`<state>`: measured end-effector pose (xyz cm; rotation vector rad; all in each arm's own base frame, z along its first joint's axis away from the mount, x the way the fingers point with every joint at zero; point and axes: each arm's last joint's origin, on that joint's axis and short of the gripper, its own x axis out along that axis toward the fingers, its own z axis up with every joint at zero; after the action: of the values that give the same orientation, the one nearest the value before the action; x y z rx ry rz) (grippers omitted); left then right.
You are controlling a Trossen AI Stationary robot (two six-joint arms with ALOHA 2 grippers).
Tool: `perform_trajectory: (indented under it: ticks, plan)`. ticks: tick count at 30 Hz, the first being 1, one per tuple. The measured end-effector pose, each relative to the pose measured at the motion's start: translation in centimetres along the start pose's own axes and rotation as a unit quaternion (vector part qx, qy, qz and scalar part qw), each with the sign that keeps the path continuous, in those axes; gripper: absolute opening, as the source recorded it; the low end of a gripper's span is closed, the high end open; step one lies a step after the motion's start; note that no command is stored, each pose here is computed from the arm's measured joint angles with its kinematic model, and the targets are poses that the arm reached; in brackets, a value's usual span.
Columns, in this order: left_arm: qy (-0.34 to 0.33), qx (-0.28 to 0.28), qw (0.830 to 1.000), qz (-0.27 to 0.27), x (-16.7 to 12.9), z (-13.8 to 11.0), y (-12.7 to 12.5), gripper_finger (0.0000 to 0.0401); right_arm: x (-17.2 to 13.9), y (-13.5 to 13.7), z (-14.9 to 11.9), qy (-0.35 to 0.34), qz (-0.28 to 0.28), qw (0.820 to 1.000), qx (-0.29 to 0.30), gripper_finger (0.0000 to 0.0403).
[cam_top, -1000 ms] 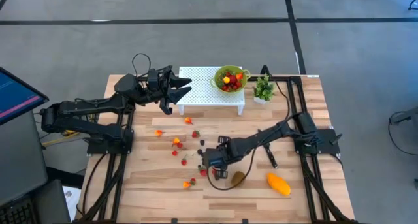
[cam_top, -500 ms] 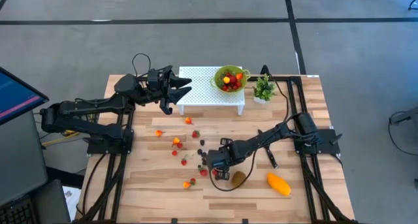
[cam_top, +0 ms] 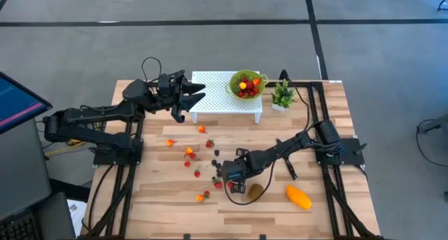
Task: Pick & Place Fruit
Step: Put the black blueberry into the green strainer bowl
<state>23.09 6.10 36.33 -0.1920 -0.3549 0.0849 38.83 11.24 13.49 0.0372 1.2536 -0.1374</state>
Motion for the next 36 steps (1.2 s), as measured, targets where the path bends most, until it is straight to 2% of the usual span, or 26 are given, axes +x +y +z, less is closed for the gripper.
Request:
perform_trajectory:
  ticks: [12,22,26,31,36]
  plan:
    - [0.000,0.000,1.000,0.000,0.0,0.0,0.0,0.0159,0.0,0.1,0.1,-0.003,0.005,1.000,0.000,0.0065]
    - [0.000,0.000,1.000,0.000,0.0,0.0,0.0,0.0159,0.1,0.2,0.8,-0.039,0.016,0.999,0.027,0.0059]
    - [0.000,0.000,1.000,0.000,0.0,0.0,0.0,0.0159,-0.3,0.2,1.5,-0.068,-0.005,0.996,0.053,0.0059]
    - [0.000,0.000,1.000,0.000,0.0,0.0,0.0,0.0159,-1.7,-0.4,3.2,-0.105,-0.038,0.992,0.066,0.0059]
    - [0.000,0.000,1.000,0.000,0.0,0.0,0.0,0.0159,-6.4,-1.8,4.7,-0.153,-0.077,0.984,0.053,0.0059]
